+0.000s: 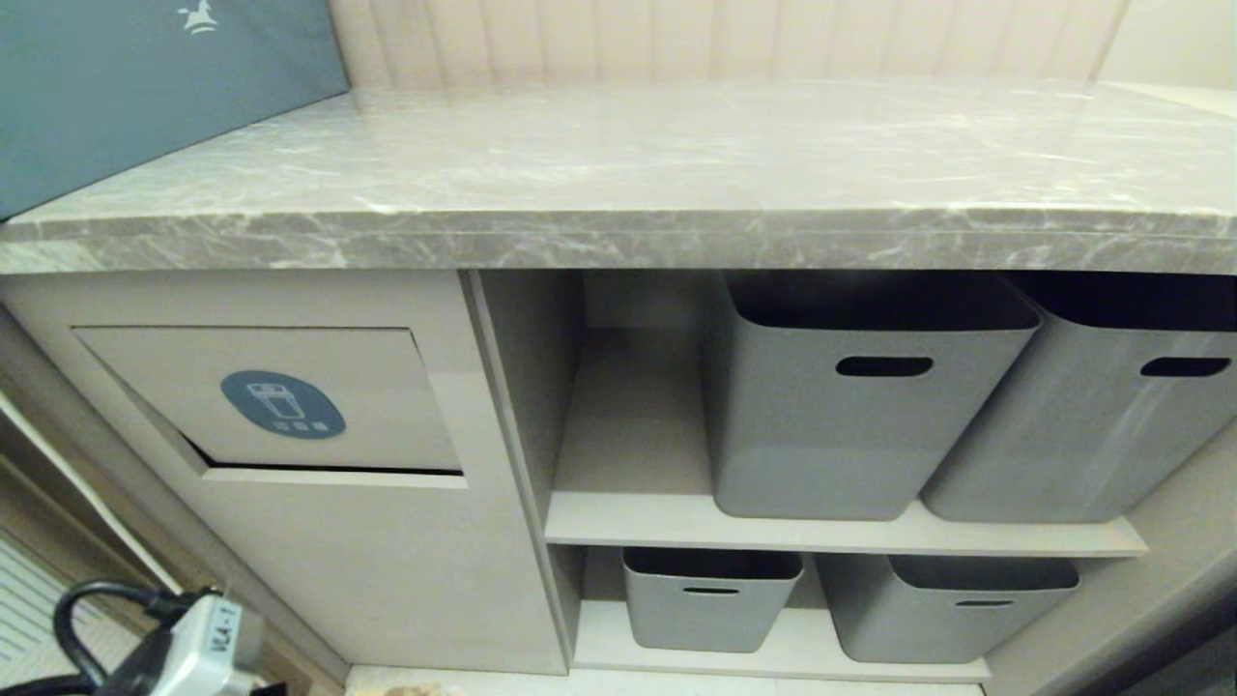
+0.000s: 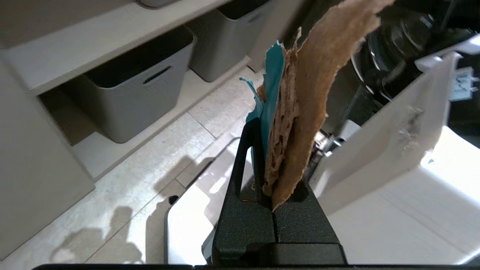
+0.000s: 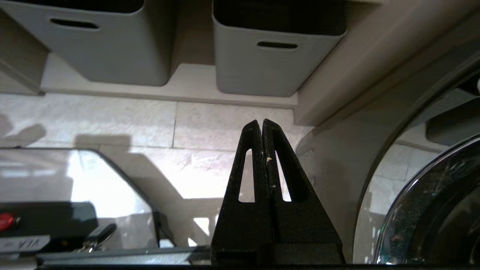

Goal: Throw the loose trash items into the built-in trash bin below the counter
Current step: Put the garbage in the trash can

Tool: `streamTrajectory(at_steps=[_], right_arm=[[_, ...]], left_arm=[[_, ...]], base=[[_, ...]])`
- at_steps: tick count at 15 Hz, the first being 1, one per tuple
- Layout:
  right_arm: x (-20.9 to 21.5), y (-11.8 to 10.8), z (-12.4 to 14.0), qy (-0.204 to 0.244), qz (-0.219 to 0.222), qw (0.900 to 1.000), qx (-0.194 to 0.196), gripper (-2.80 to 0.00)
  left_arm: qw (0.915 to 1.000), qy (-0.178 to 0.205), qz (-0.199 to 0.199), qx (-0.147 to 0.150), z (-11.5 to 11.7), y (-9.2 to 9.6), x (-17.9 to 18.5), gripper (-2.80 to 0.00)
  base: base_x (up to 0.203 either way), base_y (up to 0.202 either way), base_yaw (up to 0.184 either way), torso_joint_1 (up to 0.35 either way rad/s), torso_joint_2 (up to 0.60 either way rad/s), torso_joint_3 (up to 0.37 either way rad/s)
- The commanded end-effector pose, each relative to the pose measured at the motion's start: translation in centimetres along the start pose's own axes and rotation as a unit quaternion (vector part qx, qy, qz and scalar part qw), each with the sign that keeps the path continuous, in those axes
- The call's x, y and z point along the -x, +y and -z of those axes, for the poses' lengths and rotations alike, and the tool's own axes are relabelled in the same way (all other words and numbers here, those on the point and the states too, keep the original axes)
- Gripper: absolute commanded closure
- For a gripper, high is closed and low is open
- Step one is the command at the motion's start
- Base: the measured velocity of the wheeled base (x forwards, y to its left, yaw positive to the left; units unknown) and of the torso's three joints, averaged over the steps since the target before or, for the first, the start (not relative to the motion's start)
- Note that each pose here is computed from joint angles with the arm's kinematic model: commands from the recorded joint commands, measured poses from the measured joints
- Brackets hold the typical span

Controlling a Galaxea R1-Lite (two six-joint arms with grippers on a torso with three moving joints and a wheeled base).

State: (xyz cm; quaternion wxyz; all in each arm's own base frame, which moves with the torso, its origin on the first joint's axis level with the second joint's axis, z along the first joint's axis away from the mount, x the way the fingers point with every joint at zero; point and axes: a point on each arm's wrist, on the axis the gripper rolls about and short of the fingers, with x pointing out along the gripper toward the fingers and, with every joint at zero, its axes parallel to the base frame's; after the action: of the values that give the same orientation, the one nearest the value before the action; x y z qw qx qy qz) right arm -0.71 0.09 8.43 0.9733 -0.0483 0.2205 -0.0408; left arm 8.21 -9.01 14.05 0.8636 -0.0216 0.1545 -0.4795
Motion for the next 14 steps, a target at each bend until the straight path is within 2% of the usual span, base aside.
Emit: streamTrajectory(at_steps=[1,2,3,5,6,7,9,11,12,14], right_arm=[[-0.1,0.0,0.1,-0.023,0.008,1.000,0.003,0.00],[-0.3,0.0,0.1,-0.035,0.009,0.999,-0.002,0.00],[-0.4,0.0,0.1,-0.021,0.010,1.000,-0.010,0.00],[-1.1,-0.1,-0.2,0.037,0.008,0.999,-0.019,0.00],[-1.2,-0.1,-0.3,0.048,0.008,0.999,-0.020,0.00],[-1.1,-0.1,-0.2,0.042,0.009,0.999,-0.019,0.00],[-0.4,0.0,0.1,-0.009,0.011,1.000,-0.019,0.00],[-0.3,0.0,0.2,-0.042,0.007,0.999,-0.021,0.00],[-0.5,0.1,0.2,-0.049,0.003,0.999,-0.022,0.00],[-0.6,0.0,0.1,-0.043,-0.035,0.998,-0.007,0.00]], left_arm=[[0.9998,-0.016,-0.012,0.000,-0.2,0.0,0.5,0.00],[0.9993,-0.026,-0.029,-0.001,-0.4,0.0,0.6,0.00],[0.9985,-0.039,-0.040,0.003,-0.6,0.0,1.0,0.00],[0.9972,-0.052,-0.045,0.029,-0.3,-0.2,1.8,0.00],[0.9973,-0.047,-0.048,0.029,-0.2,-0.1,1.8,0.00],[0.9973,-0.046,-0.050,0.029,-0.1,-0.1,1.9,0.00],[0.9966,-0.060,-0.048,0.028,0.1,-0.3,2.8,0.00],[0.9973,-0.039,-0.049,0.038,0.8,-0.4,3.5,0.00],[0.9973,-0.040,-0.049,0.037,0.9,-0.5,3.7,0.00],[0.9968,-0.052,-0.050,0.035,0.9,-0.6,4.3,0.00]], base=[[0.000,0.000,0.000,0.000,0.00,0.000],[0.000,0.000,0.000,0.000,0.00,0.000],[0.000,0.000,0.000,0.000,0.00,0.000],[0.000,0.000,0.000,0.000,0.00,0.000],[0.000,0.000,0.000,0.000,0.00,0.000],[0.000,0.000,0.000,0.000,0.00,0.000],[0.000,0.000,0.000,0.000,0.00,0.000],[0.000,0.000,0.000,0.000,0.00,0.000],[0.000,0.000,0.000,0.000,0.00,0.000],[0.000,0.000,0.000,0.000,0.00,0.000]])
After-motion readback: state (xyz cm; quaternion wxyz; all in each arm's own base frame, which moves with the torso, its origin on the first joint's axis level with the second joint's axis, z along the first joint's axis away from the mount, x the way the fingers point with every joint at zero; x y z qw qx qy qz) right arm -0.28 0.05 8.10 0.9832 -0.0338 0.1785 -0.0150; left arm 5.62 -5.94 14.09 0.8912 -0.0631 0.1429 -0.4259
